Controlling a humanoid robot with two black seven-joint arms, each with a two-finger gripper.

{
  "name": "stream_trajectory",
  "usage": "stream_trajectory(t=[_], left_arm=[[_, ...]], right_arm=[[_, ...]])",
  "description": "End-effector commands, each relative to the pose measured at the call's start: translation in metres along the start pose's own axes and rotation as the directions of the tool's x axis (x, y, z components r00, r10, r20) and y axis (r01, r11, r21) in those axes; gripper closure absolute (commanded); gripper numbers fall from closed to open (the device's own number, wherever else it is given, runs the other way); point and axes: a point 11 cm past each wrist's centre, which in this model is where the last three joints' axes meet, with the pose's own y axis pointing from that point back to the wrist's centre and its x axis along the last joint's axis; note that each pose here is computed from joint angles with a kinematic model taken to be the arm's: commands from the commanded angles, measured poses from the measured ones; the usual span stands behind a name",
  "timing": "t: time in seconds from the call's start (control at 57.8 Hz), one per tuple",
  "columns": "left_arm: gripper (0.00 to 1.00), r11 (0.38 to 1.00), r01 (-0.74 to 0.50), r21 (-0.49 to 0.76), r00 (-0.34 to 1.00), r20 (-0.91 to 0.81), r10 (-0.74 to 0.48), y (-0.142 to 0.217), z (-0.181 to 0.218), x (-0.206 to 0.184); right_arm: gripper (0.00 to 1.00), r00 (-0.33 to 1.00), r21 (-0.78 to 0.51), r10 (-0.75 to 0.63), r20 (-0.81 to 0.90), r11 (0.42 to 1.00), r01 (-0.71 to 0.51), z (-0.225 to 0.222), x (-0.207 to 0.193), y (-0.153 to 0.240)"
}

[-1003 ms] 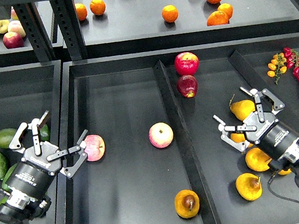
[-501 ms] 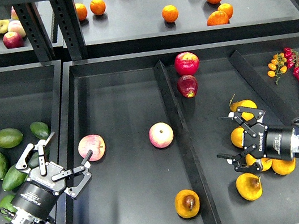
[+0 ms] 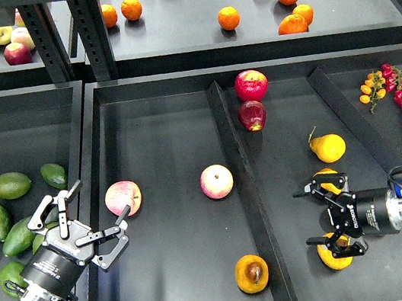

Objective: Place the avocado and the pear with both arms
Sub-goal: 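Move the right gripper to the brown-orange pear in the middle bin, then close the right gripper around the brown-orange pear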

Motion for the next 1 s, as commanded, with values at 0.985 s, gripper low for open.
stream_trajectory(t=[0.985], left_arm=[[0.01, 1.0, -0.007, -0.006, 1.0, -0.003, 0.007, 0.001, 0.001, 0.002]], right_arm=[[0.08, 0.995, -0.21, -0.094, -0.024, 0.974, 0.087, 0.038, -0.036, -0.091]])
